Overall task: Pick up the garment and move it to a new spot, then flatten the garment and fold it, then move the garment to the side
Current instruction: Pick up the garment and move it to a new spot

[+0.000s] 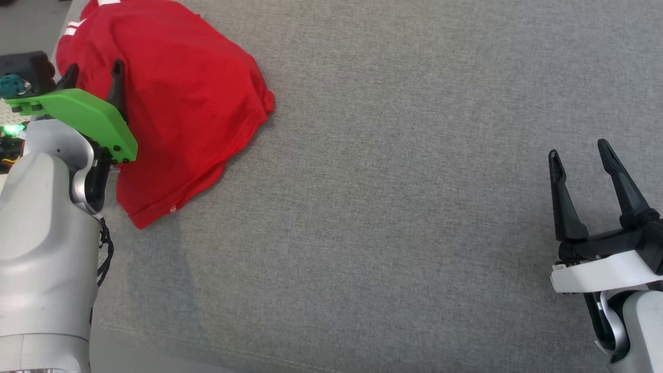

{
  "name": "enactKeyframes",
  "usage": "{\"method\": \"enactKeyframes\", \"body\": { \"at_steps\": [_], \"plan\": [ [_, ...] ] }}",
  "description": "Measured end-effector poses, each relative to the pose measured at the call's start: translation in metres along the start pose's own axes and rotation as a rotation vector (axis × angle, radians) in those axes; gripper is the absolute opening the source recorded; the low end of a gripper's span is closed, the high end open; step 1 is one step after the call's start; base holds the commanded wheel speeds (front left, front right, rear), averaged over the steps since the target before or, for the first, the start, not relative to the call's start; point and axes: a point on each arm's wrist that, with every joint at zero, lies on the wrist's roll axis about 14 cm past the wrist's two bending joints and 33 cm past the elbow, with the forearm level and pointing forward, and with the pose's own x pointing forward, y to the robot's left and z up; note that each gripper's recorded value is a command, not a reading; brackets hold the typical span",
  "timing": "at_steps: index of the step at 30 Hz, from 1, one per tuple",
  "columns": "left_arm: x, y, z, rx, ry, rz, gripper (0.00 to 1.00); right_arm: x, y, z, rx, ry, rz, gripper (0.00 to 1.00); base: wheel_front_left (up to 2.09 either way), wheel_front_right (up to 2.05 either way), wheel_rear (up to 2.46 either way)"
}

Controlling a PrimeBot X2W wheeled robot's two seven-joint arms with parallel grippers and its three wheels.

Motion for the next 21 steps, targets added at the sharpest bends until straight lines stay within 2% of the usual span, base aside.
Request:
{"method": "enactKeyframes", "body": {
  "at_steps": [8, 9, 10, 11, 14, 21],
  "plan": [
    [0.020, -0.001, -0.014, -0.020, 0.059, 0.010, 1.00, -0.008, -0.012, -0.007, -0.007, 0.025, -0.033, 1.00, 0.00, 0.00, 0.00],
    [0.022, -0.001, -0.016, -0.026, 0.064, 0.016, 0.69, -0.008, -0.013, -0.007, -0.005, 0.023, -0.037, 1.00, 0.00, 0.00, 0.00],
    [0.023, -0.001, -0.017, -0.030, 0.065, 0.020, 0.27, -0.009, -0.013, -0.007, -0.004, 0.022, -0.040, 1.00, 0.00, 0.00, 0.00],
    [0.025, -0.002, -0.016, -0.028, 0.058, 0.021, 0.00, -0.010, -0.012, -0.008, 0.000, 0.027, -0.038, 1.00, 0.00, 0.00, 0.00],
    [0.025, -0.004, -0.009, -0.020, 0.020, 0.009, 0.00, -0.011, -0.009, -0.009, 0.001, 0.032, -0.031, 1.00, 0.00, 0.00, 0.00],
    [0.016, -0.002, 0.054, 0.012, -0.233, 0.010, 0.00, -0.013, 0.000, 0.000, 0.015, 0.018, -0.027, 1.00, 0.00, 0.00, 0.00]
  ]
}}
